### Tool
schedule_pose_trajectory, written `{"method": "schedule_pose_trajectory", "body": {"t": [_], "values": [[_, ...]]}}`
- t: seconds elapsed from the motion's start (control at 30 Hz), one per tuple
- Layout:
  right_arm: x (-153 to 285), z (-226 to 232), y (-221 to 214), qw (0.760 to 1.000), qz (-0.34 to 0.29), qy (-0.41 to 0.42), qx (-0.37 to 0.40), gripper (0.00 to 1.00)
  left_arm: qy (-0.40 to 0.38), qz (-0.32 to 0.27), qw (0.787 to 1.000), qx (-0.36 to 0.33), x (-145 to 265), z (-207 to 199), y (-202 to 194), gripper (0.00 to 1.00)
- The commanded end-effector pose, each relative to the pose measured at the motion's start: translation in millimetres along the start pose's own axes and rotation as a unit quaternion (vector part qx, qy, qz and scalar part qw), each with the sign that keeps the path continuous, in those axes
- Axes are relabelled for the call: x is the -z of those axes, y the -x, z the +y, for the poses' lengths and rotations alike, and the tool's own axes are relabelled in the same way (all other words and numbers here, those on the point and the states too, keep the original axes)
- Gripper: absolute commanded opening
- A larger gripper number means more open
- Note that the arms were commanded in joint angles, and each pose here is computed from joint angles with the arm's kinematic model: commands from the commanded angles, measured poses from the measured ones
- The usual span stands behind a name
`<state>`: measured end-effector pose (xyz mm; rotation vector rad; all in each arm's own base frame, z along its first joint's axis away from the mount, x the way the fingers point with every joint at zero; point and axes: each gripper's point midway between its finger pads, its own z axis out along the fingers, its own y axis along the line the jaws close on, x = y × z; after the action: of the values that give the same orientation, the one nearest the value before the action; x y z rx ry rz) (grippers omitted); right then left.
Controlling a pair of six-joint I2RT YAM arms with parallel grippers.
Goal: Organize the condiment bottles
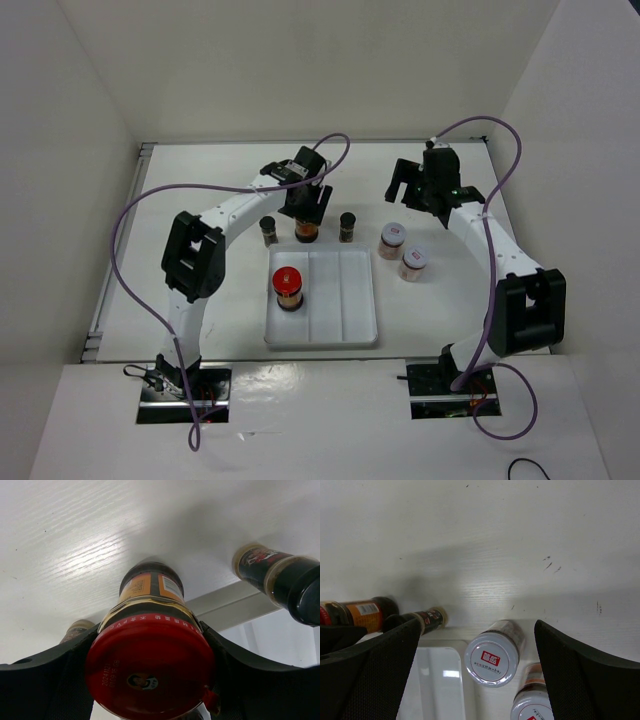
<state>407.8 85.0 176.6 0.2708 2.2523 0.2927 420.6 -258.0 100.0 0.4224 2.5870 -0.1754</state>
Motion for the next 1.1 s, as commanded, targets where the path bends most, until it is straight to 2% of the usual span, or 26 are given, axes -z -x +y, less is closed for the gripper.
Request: {"method": "schedule_pose_trajectory", "body": {"t": [0.0,0.27,0.67,0.83,1.07], "values": [[0,0,8,1.0,-0.009,0.001,0.004,0.99,0.004,-0.072,0.997,-0.004,52,2,41,0.48],[3,1,10,1.0,-0.014,0.003,0.004,0.99,-0.003,-0.094,0.996,-0.005,88,-2,50,0.45],[3,1,10,1.0,-0.014,0.003,0.004,0.99,-0.011,-0.089,0.996,-0.024,129,-5,34,0.45],[3,1,10,1.0,-0.014,0.003,0.004,0.99,-0.018,-0.084,0.996,-0.024,143,-7,20,0.45],[3,1,10,1.0,-0.014,0.003,0.004,0.99,-0.031,-0.052,0.998,-0.021,133,-9,-16,0.45]]}}
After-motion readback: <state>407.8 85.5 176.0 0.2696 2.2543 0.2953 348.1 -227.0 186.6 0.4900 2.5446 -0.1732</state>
